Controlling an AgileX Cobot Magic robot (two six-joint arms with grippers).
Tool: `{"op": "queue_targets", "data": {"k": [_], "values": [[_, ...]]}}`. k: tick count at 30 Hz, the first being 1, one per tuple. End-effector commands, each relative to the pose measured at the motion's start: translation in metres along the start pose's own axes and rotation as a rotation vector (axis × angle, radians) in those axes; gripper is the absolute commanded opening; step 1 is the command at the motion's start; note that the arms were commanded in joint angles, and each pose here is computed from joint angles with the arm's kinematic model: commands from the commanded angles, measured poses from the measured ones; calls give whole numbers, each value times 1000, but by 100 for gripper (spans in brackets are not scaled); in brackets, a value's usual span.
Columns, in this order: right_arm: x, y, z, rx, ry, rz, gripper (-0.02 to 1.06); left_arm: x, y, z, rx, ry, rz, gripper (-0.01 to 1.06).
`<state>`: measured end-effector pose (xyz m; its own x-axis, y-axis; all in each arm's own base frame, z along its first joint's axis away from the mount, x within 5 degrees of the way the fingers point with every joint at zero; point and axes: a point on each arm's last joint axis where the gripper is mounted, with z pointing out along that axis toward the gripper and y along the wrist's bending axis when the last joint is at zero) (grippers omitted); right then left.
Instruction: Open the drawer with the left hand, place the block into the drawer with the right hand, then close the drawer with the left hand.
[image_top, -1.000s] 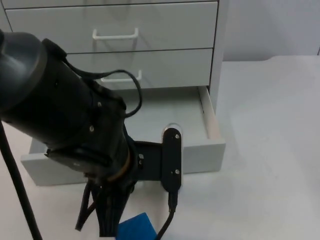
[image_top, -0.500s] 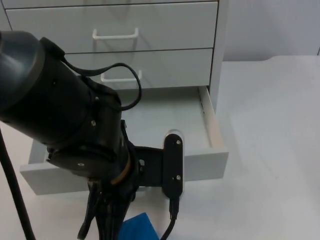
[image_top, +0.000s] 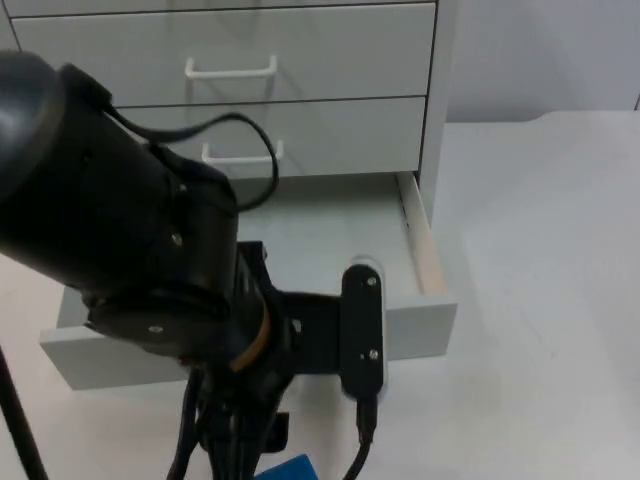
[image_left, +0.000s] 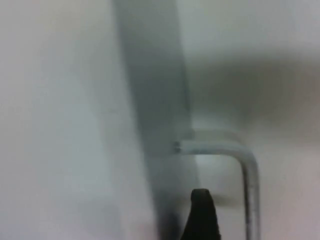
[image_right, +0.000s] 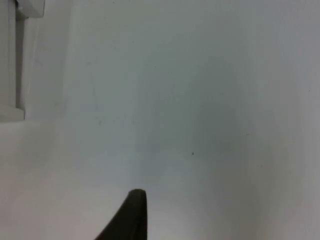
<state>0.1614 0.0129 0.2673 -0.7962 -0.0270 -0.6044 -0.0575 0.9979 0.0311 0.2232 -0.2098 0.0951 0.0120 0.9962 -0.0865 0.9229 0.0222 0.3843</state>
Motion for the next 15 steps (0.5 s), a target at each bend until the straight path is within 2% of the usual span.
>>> {"op": "queue_targets", "data": {"k": [1, 4, 8, 11, 12, 15], "values": [[-2, -1, -1, 2, -12, 7, 105, -1, 1, -8, -14, -17, -11, 61], [-2, -1, -1, 2, -12, 7, 105, 0, 6, -17, -37, -15, -16, 61], [-2, -1, -1, 2, -12, 7, 105, 6, 12, -37, -68, 22, -72, 61], [-2, -1, -1, 2, -12, 7, 105, 11, 17, -61, -83, 29, -170, 61], [-2, -1, -1, 2, -12, 7, 105, 11, 17, -61, -83, 29, -170, 61], [-2, -1, -1, 2, -12, 7, 105, 15, 18, -89, -77, -19, -309, 61]]}}
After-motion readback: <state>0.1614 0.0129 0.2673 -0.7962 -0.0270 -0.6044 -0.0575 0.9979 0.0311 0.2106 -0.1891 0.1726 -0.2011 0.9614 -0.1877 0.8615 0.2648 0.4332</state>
